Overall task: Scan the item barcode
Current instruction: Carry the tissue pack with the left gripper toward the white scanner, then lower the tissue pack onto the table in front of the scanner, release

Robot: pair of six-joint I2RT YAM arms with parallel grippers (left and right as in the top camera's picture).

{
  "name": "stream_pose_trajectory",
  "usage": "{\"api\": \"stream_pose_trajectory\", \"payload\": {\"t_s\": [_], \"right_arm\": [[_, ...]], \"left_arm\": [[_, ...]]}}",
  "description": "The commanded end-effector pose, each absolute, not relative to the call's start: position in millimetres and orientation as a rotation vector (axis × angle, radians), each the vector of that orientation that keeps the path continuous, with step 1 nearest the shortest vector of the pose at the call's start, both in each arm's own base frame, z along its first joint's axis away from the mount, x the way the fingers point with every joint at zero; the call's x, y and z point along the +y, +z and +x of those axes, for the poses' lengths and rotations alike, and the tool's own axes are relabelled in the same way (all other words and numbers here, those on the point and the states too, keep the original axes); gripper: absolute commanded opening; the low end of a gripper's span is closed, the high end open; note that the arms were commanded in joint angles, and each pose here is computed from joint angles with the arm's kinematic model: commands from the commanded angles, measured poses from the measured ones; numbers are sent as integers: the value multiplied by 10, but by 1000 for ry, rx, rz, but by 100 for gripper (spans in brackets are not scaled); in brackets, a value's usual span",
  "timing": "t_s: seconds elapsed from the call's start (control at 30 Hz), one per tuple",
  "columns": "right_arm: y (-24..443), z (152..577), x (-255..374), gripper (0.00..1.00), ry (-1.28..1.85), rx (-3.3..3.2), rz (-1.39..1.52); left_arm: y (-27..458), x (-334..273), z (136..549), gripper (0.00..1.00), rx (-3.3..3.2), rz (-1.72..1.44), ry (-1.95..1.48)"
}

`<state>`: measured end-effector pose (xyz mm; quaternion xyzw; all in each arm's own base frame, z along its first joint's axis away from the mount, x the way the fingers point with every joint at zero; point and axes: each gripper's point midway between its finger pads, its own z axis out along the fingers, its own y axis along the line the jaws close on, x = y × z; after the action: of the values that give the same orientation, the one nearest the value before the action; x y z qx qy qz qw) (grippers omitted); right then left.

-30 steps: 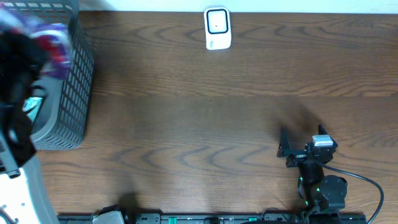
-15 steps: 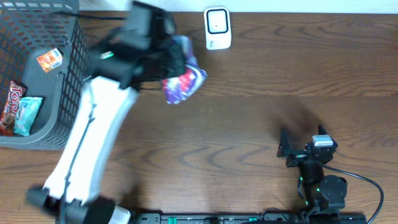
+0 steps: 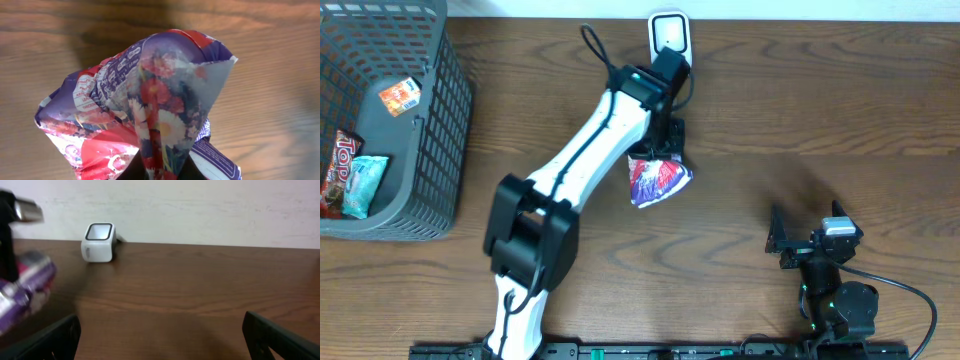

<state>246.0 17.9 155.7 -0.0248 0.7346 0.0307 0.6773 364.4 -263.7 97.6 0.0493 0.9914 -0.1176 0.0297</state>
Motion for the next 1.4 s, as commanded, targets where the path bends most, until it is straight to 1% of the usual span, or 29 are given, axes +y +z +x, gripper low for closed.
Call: {"api": "stream_pose_trajectory", "payload": {"t_s": [0.0,0.1,0.13,0.17,0.23,0.5,0.6,0.67,0.83,0.97,1.03,1.07,1.17,1.2,1.3,1.37], "right_arm": [[1550,2458,186,99,58,1652,-69],[1551,2458,186,99,57,1652,-69],[1550,2458,186,99,58,1652,-69],[1550,2458,186,99,57,1652,-69],[1550,2458,186,99,58,1652,-69],[1550,2458,186,99,58,1652,-69],[1550,2458,186,99,58,1652,-69],[1549,2458,186,99,58,1652,-69],[1550,2458,186,99,57,1652,-69],[1550,2458,186,99,58,1652,-69],[1550,2458,186,99,58,1652,-69],[1550,2458,186,99,58,1652,-69],[1550,2458,186,99,58,1652,-69],[1550,2458,186,99,57,1652,-69],[1550,2458,186,99,57,1652,-69],[1550,2458,186,99,58,1652,-69]], "left_arm": [[801,-2675,3617,30,3089,192,-340],[775,-2688,3612,66,3093,197,-337],[790,-2690,3615,74,3089,198,-340],[822,-2688,3629,82,3081,195,-345],[920,-2685,3662,85,3057,191,-361],[1776,-2579,3780,86,2855,157,-478],[1991,-2529,3715,82,2820,156,-497],[2023,-2489,3621,82,2842,158,-485],[1793,-2361,3382,82,2974,151,-410],[1509,-2280,3172,82,3091,35,-349],[1326,-2264,3047,80,3143,11,-312],[1245,-2263,2991,77,3162,22,-297],[979,-2267,2817,77,3212,49,-255],[901,-2274,2769,75,3223,37,-246],[723,-2317,2676,57,3236,-27,-233],[638,-2362,2629,54,3236,-55,-235]]}}
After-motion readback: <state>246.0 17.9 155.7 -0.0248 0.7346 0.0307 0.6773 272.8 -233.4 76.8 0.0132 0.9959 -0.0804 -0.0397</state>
